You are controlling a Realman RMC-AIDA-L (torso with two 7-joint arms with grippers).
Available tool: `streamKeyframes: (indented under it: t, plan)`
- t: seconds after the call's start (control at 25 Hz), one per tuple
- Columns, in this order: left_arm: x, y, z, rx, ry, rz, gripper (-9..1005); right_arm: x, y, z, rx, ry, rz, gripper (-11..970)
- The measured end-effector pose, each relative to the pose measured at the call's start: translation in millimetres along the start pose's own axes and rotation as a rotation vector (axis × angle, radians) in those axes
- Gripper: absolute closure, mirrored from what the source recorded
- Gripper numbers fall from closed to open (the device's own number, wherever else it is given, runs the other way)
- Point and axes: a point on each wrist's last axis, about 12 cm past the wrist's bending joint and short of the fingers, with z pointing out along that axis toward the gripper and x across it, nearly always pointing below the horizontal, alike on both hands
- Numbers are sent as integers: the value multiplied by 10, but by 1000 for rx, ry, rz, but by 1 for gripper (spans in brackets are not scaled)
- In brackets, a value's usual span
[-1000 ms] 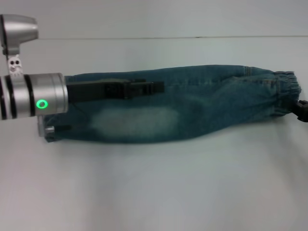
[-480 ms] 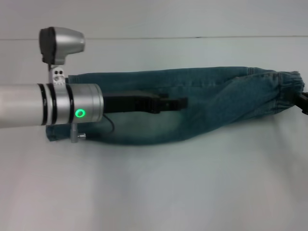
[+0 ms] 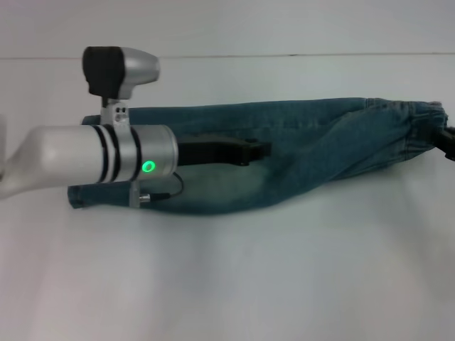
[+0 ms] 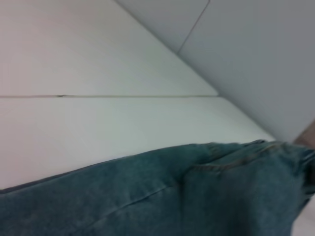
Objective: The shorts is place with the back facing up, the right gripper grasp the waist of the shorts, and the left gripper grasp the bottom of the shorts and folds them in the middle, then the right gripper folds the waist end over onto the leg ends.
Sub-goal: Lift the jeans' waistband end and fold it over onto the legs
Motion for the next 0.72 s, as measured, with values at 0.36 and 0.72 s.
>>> streamKeyframes:
  t: [0.36,0.72]
  plan:
    - [-10,-49,199,-69,30,51,787,-178,51,-34,-36,-14,-22,902]
    - [99,-76,322,-100,98,68,998,-377,125,-35,-67,-19,-58,902]
